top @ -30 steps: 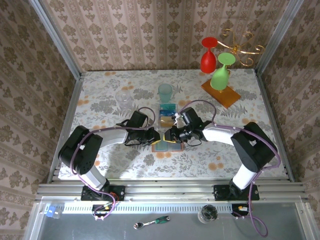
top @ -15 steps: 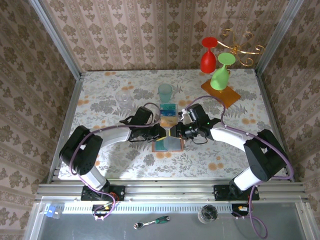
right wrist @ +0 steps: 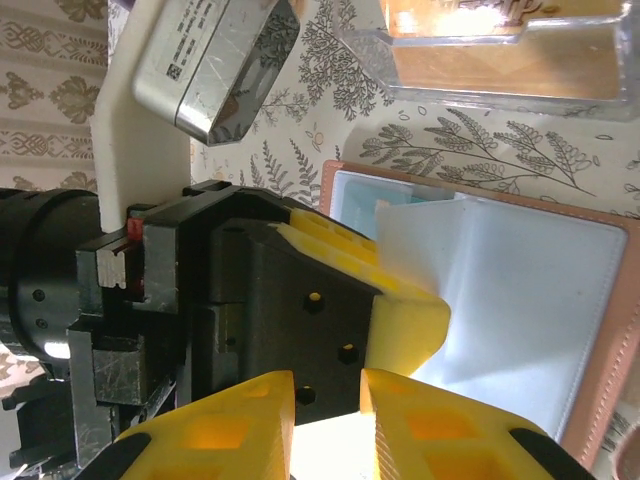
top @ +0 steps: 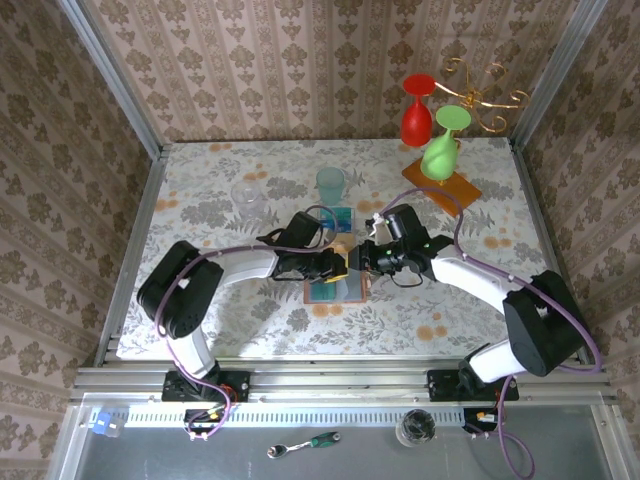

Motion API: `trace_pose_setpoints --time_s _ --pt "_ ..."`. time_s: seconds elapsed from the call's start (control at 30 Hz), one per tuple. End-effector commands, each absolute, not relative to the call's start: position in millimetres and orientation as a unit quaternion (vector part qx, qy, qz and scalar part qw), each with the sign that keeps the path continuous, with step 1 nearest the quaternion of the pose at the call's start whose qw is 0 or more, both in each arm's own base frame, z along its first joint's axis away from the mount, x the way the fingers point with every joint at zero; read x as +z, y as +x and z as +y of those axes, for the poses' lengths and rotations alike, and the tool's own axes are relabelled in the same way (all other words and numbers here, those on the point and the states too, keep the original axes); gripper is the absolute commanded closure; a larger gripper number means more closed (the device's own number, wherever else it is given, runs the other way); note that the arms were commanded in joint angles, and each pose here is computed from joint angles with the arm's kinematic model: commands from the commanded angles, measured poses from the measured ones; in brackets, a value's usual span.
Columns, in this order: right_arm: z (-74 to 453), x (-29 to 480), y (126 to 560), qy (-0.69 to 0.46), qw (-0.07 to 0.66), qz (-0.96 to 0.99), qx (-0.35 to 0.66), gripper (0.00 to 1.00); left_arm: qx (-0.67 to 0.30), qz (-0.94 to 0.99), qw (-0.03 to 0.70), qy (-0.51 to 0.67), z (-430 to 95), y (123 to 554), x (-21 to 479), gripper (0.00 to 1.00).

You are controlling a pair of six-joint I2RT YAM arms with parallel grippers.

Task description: Take the credit cards out of the card holder

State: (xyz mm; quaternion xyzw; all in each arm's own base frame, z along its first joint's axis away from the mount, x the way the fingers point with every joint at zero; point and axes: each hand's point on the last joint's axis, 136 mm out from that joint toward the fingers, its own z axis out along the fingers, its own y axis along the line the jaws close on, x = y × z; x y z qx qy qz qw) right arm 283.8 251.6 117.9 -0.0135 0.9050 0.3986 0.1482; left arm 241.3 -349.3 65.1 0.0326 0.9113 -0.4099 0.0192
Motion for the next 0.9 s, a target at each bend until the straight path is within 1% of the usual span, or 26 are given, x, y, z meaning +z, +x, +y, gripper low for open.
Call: trace_pose_setpoints --time_s 0.0,0.17,0.2,0.27,0.43,0.8,0.87 --pt "238.3 116.9 279.3 -0.012 0.157 0.914 0.374 0.74 -0.422 0.906 0.012 0.042 -363.2 241.6 70.3 0.74" --pt "230.7 110.6 277.9 -0.007 0.154 0.921 0.358 0.72 -0.428 0.902 0.010 0.050 -374.3 242.4 71.7 0.71" --pt "230.4 120.1 277.3 -0.011 0.166 0.917 0.362 0.72 -0.429 0.902 0.010 0.051 -375.8 242.7 71.8 0.71" --pt "229.2 120.8 277.0 -0.010 0.167 0.917 0.362 0.71 -0.430 0.901 0.010 0.052 -376.9 243.7 71.8 0.70" --pt "229.7 120.3 276.5 -0.009 0.164 0.917 0.363 0.70 -0.430 0.901 0.011 0.052 -377.0 243.6 72.5 0.65" --pt "236.1 118.1 274.0 -0.009 0.149 0.914 0.377 0.71 -0.426 0.904 0.026 0.036 -359.5 248.0 74.3 0.68" --pt "239.8 107.3 274.1 -0.005 0.134 0.917 0.375 0.71 -0.425 0.904 0.030 0.031 -353.0 248.7 74.8 0.68"
